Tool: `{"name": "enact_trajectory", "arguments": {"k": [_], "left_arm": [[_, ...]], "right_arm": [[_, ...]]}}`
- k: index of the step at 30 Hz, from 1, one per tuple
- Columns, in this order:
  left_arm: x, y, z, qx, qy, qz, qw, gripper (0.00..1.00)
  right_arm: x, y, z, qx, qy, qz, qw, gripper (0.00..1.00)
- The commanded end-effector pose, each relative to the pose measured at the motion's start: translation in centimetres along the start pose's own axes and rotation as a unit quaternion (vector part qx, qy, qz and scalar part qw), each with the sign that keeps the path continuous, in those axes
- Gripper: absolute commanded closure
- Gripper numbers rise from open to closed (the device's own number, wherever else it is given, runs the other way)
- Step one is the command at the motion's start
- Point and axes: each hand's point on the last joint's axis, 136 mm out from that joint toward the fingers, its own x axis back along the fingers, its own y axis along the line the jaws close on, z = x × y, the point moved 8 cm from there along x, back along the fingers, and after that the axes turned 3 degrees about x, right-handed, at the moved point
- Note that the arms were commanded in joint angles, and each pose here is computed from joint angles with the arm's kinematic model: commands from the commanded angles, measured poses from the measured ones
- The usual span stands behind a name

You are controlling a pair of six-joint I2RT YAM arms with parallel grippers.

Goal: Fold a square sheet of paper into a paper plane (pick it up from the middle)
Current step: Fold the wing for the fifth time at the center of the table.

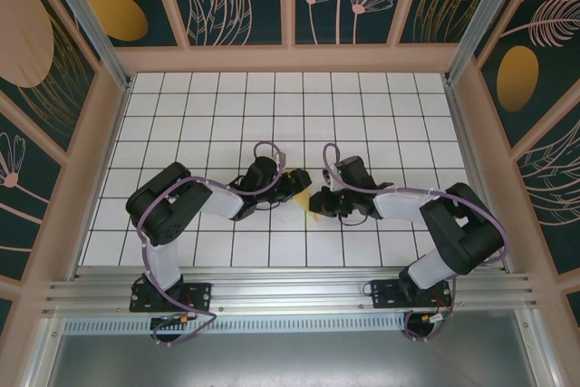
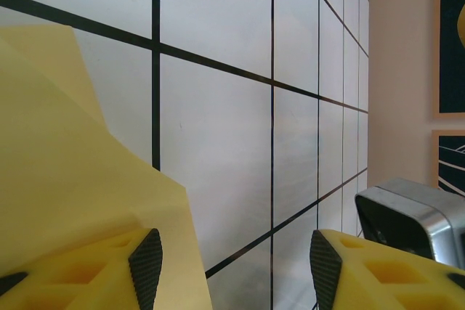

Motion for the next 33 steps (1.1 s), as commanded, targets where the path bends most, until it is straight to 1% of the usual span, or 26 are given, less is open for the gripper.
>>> {"name": "enact_trajectory", "arguments": {"k": [1, 4, 14, 18, 23, 29, 33], "left_arm": [[-0.2, 5.5, 1.6, 0.022, 0.029, -0.121, 0.992, 0.41], [-0.1, 5.6, 1.6, 0.02, 0.03, -0.123, 0.992, 0.41], [-0.1, 5.7, 1.7, 0.021, 0.028, -0.126, 0.991, 0.41], [-0.1, 5.8, 1.6, 0.022, 0.028, -0.127, 0.991, 0.41], [-0.1, 6.0, 1.7, 0.024, 0.029, -0.131, 0.991, 0.41], [-0.1, 6.1, 1.7, 0.025, 0.029, -0.134, 0.99, 0.41], [-0.1, 6.2, 1.7, 0.026, 0.028, -0.135, 0.99, 0.41]], "right_arm": [[-0.1, 1.0, -0.3, 0.008, 0.017, -0.026, 0.999, 0.88], [-0.5, 0.8, 0.2, 0.005, 0.028, -0.022, 0.999, 0.87], [-1.4, -3.0, 2.5, -0.027, 0.063, 0.053, 0.996, 0.87], [-1.5, -3.9, 3.6, -0.038, 0.078, 0.058, 0.995, 0.88], [-1.0, -4.4, 4.3, -0.042, 0.082, 0.066, 0.994, 0.88], [-0.4, -3.4, 4.6, -0.029, 0.09, 0.032, 0.995, 0.87], [-0.3, -4.1, 5.2, -0.03, 0.103, 0.051, 0.993, 0.87]]}}
